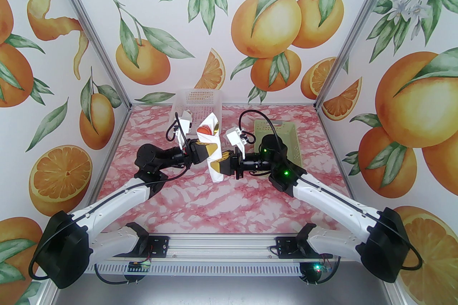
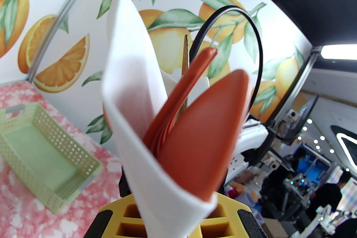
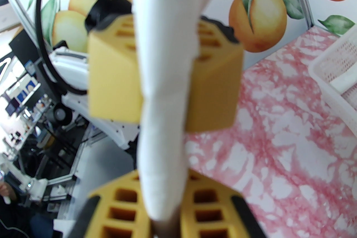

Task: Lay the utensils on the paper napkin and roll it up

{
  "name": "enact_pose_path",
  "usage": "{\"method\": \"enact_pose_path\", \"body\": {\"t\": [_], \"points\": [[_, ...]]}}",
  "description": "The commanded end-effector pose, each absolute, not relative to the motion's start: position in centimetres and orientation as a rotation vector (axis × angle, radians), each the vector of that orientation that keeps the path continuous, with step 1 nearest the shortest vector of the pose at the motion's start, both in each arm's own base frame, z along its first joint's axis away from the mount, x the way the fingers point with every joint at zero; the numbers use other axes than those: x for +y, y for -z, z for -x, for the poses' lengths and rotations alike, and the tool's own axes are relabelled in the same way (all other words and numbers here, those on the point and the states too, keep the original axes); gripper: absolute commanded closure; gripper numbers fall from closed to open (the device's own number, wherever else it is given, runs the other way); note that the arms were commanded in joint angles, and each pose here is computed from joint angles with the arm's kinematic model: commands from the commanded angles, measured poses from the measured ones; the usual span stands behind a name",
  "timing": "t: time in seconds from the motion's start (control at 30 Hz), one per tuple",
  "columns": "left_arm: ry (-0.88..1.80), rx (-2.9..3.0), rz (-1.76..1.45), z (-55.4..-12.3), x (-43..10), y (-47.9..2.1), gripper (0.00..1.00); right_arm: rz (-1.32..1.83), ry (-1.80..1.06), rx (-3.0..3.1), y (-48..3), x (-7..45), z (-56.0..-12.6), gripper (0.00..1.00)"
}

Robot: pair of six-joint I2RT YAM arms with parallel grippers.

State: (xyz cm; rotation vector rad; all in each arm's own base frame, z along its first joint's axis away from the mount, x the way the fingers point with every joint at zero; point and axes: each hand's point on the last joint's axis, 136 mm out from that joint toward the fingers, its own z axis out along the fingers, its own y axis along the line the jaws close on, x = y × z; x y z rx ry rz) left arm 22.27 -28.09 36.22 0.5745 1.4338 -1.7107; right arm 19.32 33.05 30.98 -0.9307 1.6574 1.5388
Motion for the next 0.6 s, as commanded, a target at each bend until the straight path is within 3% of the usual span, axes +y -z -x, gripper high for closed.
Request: {"method": "enact_pose_path", "body": {"t": [0.0,0.07,0.17,0.33,0.57], "points": [[1.637,1.320,-0.600,-22.2,-26.8,-40.0,0.94,0.931,-1.504,1.687,-30.6,32.4,-19.2,0.71],[1.634,1.313,-0.604,-22.1,-26.8,-40.3,0.95,0.931,-1.508,1.685,-30.6,32.3,-19.0,0.58],[1.631,1.320,-0.595,-22.3,-26.8,-40.2,0.96,0.933,-1.532,1.679,-30.5,32.4,-18.7,0.49],[1.635,1.321,-0.587,-22.6,-26.9,-40.2,0.97,0.937,-1.555,1.679,-29.9,32.9,-18.6,0.43],[1.630,1.327,-0.569,-23.0,-26.8,-40.4,0.98,0.946,-1.577,1.705,-28.8,33.1,-17.9,0.43]]}}
